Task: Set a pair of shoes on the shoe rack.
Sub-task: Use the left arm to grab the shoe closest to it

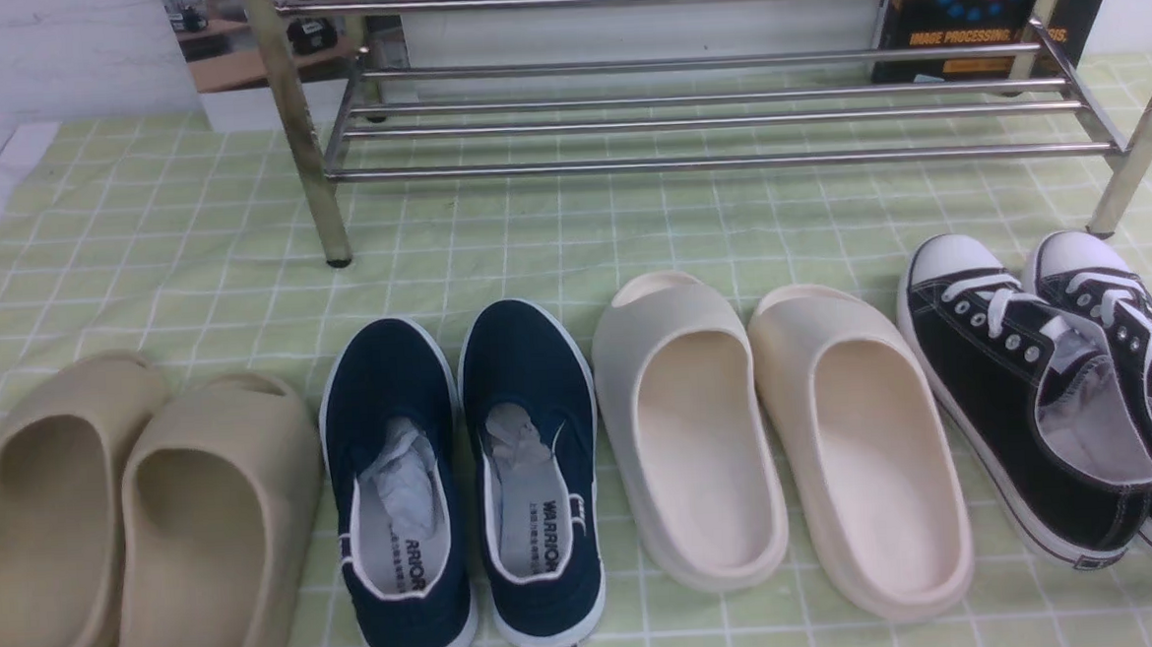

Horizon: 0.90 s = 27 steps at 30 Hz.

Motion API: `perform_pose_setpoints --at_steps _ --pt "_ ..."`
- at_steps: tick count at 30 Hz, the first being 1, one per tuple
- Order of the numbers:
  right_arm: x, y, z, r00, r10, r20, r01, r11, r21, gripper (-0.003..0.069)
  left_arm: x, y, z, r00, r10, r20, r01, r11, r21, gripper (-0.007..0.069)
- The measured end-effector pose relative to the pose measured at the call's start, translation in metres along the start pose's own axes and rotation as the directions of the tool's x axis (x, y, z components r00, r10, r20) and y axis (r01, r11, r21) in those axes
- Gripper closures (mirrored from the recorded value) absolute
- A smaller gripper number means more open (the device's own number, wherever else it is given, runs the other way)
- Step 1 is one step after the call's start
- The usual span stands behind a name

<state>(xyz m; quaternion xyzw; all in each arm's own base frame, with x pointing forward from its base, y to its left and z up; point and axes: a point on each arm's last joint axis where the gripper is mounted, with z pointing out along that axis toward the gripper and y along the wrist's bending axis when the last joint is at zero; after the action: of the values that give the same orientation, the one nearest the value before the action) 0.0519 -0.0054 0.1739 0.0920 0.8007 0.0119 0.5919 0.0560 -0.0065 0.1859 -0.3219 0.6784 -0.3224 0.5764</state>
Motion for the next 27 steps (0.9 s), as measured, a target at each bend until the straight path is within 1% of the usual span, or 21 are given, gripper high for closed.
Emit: perform_pose_setpoints --at_steps 3,4,5,11,14,15,17,18,25,27 --pt "0.0000 0.0000 0.0000 1.000 0.000 0.000 0.000 1.000 0.000 0.0419 -0.0002 -0.0009 0.0000 0.998 -0.062 0.002 0.062 0.998 0.010 0.0386" --pt "0.0000 0.0000 0.0000 1.000 0.000 0.000 0.000 1.000 0.000 0.0419 -0.0006 -0.0022 0.0000 0.988 -0.151 0.003 0.151 0.988 0.025 0.0386" --pt "0.0000 0.0000 0.0000 1.000 0.000 0.000 0.000 1.000 0.000 0.0419 -0.0006 -0.0022 0.0000 0.988 -0.151 0.003 0.151 0.988 0.025 0.0386" --pt "0.0000 0.0000 0.0000 1.000 0.000 0.000 0.000 1.000 0.000 0.0419 -0.0013 -0.0039 -0.0001 0.962 -0.274 0.002 0.274 0.961 0.045 0.0386" --pt "0.0000 0.0000 0.0000 1.000 0.000 0.000 0.000 1.000 0.000 0.0419 -0.0014 -0.0044 -0.0001 0.952 -0.305 0.000 0.305 0.951 0.051 0.0386" --pt "0.0000 0.0000 0.0000 1.000 0.000 0.000 0.000 1.000 0.000 0.0419 -0.0017 -0.0047 -0.0001 0.944 -0.329 0.001 0.329 0.943 0.055 0.0386" --pt "0.0000 0.0000 0.0000 1.000 0.000 0.000 0.000 1.000 0.000 0.0419 -0.0030 -0.0061 -0.0003 0.910 -0.416 0.002 0.414 0.907 0.075 0.0386" --pt "0.0000 0.0000 0.0000 1.000 0.000 0.000 0.000 1.000 0.000 0.0419 -0.0039 -0.0066 -0.0003 0.901 -0.435 0.007 0.433 0.898 0.084 0.0386" --pt "0.0000 0.0000 0.0000 1.000 0.000 0.000 0.000 1.000 0.000 0.0419 -0.0043 -0.0070 -0.0004 0.892 -0.452 0.007 0.450 0.888 0.090 0.0386" --pt "0.0000 0.0000 0.0000 1.000 0.000 0.000 0.000 1.000 0.000 0.0419 -0.0043 -0.0070 -0.0004 0.899 -0.438 0.008 0.436 0.895 0.090 0.0386"
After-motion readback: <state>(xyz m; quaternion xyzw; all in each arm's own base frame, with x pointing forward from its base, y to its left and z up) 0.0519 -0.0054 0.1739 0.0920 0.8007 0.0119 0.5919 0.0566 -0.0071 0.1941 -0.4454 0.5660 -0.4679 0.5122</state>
